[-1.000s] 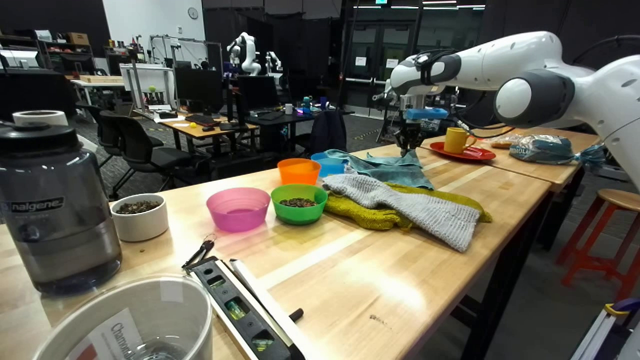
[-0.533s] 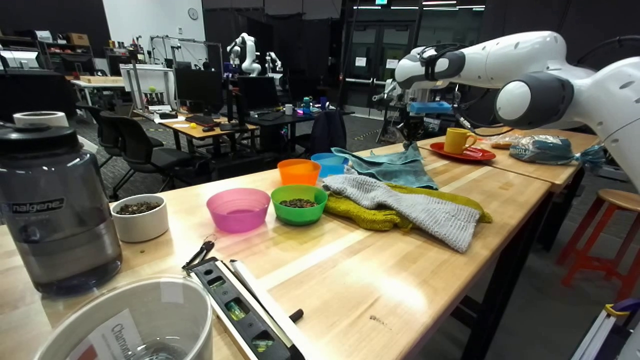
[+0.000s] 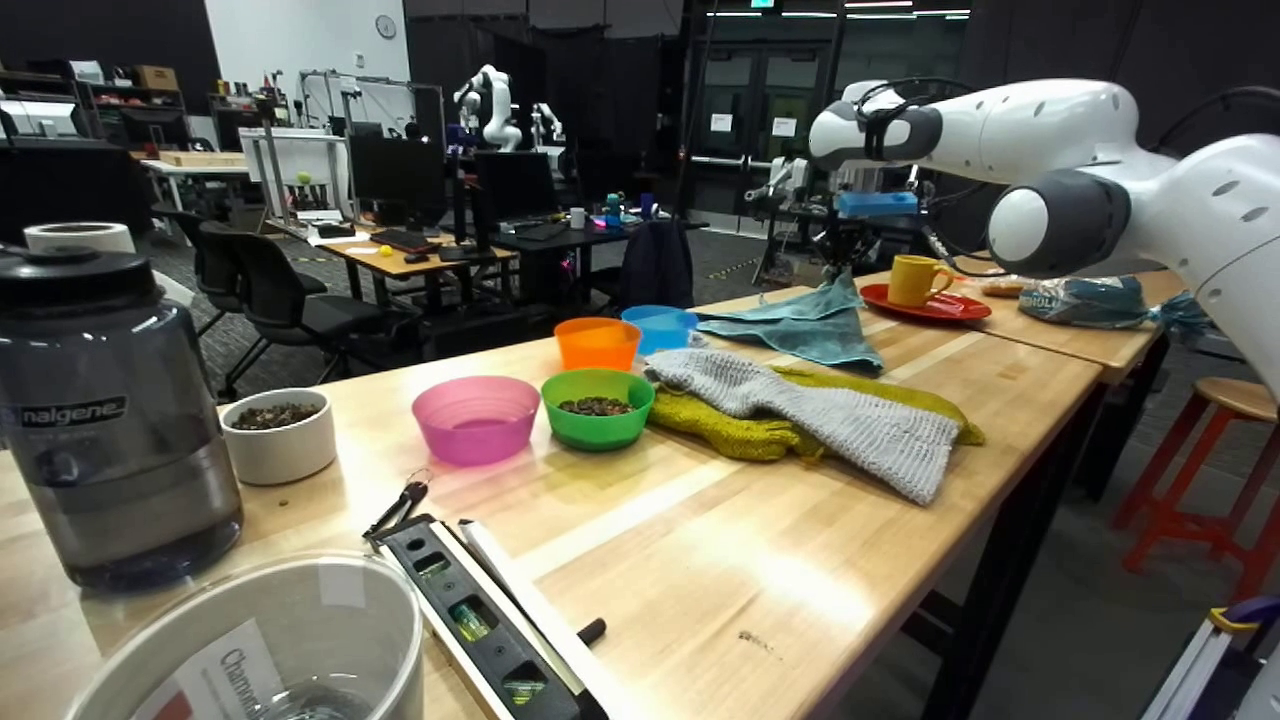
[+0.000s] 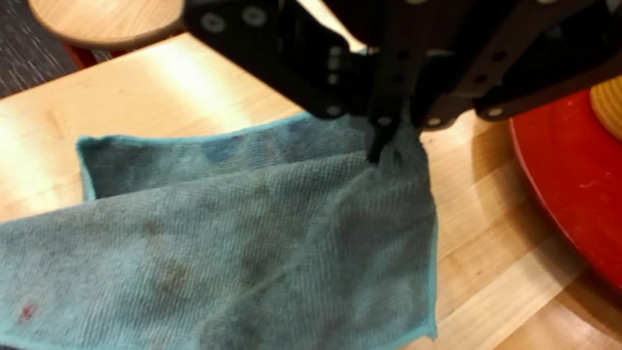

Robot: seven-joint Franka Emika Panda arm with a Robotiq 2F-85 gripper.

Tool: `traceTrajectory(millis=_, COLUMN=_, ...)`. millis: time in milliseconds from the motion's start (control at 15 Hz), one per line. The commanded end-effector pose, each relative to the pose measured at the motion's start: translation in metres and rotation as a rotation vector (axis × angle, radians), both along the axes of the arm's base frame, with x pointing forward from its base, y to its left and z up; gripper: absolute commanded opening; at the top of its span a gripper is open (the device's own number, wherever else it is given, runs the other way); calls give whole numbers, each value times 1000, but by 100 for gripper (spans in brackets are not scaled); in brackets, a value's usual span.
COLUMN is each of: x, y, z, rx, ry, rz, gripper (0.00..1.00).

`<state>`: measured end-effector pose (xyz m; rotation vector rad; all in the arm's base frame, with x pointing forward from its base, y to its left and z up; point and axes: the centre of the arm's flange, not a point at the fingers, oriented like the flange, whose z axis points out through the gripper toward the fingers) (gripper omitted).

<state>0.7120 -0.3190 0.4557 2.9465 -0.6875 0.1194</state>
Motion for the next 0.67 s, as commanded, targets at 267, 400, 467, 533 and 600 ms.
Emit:
traceTrajectory(millis=267, x=20, y=6, z=24, rx=11, ry=18, rz=1, gripper=1)
traceTrajectory(millis=400, x=12, y=22, z=23, rx=35, ry=53, rz=5, gripper=1)
traceTrajectory(millis=467, x=10, y=30, z=22, rx=47, ry=66, rz=12, gripper=1)
traceTrajectory(millis=533, x=6, y=41, z=21, rx=56, ry=75, rz=17, gripper=1)
traceTrajectory(millis=600, x=4, y=50, z=22, rx=64, ry=82, rz=18, gripper=1)
